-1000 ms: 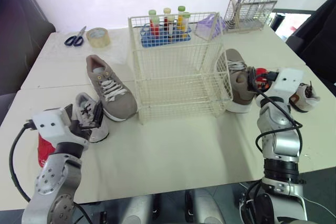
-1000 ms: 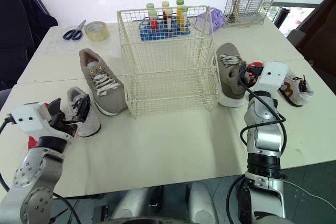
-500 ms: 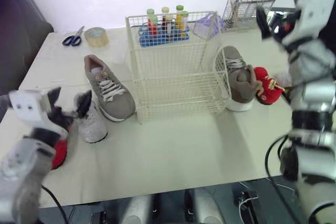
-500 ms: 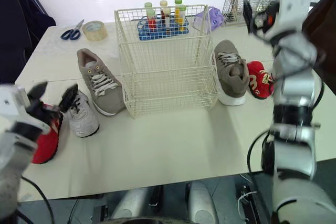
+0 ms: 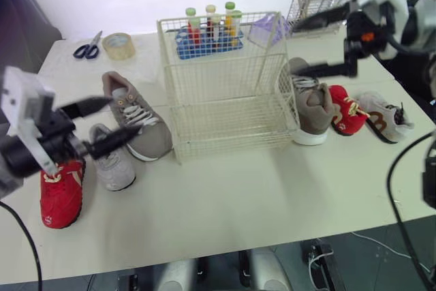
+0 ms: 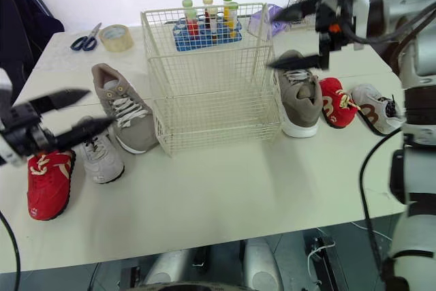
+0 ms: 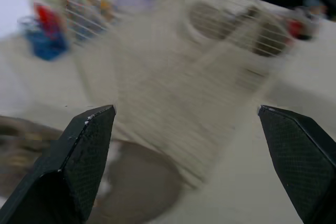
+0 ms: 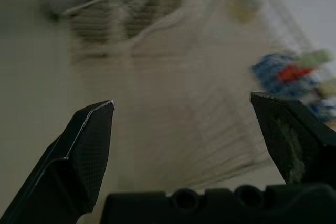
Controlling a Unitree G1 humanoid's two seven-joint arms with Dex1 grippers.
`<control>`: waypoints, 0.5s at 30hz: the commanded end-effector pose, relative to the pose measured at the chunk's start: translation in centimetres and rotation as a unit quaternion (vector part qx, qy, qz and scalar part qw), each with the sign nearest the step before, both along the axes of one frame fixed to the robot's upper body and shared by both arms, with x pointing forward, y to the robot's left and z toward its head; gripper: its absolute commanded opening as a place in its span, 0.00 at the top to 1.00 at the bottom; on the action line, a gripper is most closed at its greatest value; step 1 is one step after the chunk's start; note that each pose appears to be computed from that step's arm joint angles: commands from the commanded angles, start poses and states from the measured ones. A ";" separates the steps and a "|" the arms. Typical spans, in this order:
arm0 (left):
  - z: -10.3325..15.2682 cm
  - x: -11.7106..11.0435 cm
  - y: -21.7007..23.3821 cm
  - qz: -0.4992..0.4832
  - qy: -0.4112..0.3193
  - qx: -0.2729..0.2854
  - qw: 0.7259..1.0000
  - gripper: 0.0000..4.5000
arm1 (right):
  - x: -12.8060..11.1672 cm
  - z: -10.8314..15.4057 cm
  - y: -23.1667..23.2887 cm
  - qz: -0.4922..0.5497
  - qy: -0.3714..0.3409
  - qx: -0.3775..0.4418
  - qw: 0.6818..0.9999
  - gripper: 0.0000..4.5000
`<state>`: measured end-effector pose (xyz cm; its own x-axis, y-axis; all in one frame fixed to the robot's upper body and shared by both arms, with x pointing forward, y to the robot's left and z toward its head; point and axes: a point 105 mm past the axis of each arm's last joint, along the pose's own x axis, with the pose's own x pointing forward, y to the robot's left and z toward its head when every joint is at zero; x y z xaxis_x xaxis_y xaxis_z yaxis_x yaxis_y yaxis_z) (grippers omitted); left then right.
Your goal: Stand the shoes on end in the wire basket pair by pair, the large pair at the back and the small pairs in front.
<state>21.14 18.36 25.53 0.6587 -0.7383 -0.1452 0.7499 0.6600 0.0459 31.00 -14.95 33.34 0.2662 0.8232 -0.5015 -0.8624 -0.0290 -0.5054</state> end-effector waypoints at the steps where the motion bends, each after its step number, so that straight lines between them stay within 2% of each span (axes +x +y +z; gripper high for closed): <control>1: -0.3 -2.5 -2.3 -0.069 0.038 -0.003 0.997 0.00 | -2.5 -1.2 1.5 0.063 0.037 -0.055 0.996 0.00; 4: -0.8 -3.1 -3.3 -0.076 0.046 -0.006 0.996 0.00 | -2.7 -2.9 2.4 0.100 0.057 -0.081 0.990 0.00; 10: -0.2 -3.5 -4.5 -0.078 0.034 -0.026 0.996 0.00 | -1.3 -4.6 1.6 0.090 0.071 -0.119 0.986 0.00; 15: -0.4 -3.6 -5.2 -0.080 0.036 -0.030 0.996 0.00 | -0.9 -7.3 1.6 0.097 0.091 -0.157 0.979 0.00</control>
